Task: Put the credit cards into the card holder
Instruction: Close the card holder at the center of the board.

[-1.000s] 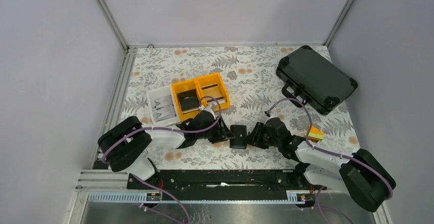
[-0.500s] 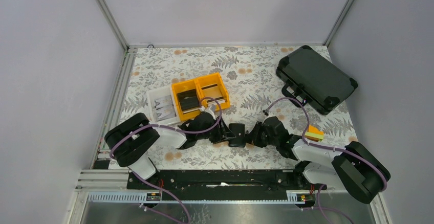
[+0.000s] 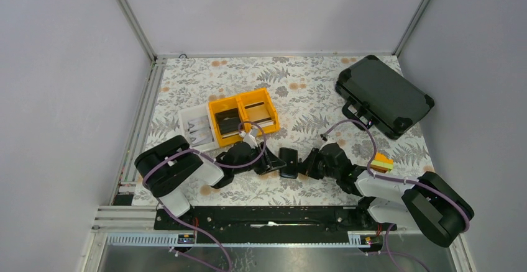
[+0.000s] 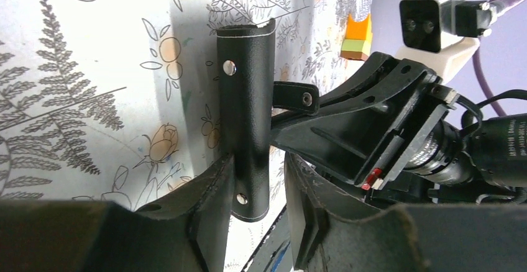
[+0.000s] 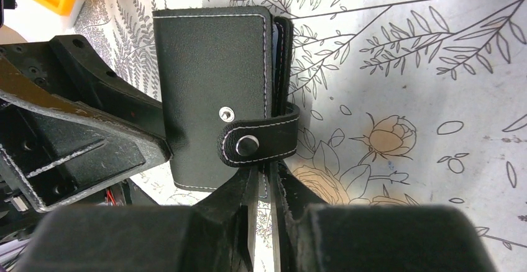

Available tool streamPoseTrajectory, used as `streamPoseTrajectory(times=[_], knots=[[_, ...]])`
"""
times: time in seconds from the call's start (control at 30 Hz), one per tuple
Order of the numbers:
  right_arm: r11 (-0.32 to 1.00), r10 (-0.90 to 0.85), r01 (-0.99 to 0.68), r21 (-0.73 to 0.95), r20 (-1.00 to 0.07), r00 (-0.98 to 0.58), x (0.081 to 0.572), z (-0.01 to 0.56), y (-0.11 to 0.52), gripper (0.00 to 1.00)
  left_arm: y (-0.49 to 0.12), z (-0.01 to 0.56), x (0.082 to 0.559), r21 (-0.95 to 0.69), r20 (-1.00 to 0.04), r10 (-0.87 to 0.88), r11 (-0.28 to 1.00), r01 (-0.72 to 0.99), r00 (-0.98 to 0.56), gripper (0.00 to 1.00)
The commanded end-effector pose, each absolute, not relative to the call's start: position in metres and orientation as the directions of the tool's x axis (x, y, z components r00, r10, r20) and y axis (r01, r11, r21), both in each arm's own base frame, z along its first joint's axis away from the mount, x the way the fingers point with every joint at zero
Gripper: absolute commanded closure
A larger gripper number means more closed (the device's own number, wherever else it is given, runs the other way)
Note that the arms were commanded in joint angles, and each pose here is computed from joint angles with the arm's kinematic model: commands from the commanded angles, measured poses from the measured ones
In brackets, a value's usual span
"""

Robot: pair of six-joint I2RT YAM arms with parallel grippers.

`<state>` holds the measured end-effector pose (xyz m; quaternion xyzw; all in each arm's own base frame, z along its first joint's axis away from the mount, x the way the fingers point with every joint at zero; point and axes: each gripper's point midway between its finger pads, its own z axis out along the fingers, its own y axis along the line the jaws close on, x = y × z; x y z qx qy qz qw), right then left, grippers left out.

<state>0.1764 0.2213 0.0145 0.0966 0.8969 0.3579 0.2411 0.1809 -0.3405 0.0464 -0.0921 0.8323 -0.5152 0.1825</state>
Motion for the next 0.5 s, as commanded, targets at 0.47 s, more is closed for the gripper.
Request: streamPoseTrajectory(times=[0.47], knots=[[0.692, 0.311, -0.105, 0.714, -0.426, -0.849, 0.169, 0.029, 0.223, 0.70, -0.367, 0.083, 0.183, -0.919, -0.246, -0.281, 0.373, 0.131, -0.928, 1.00]])
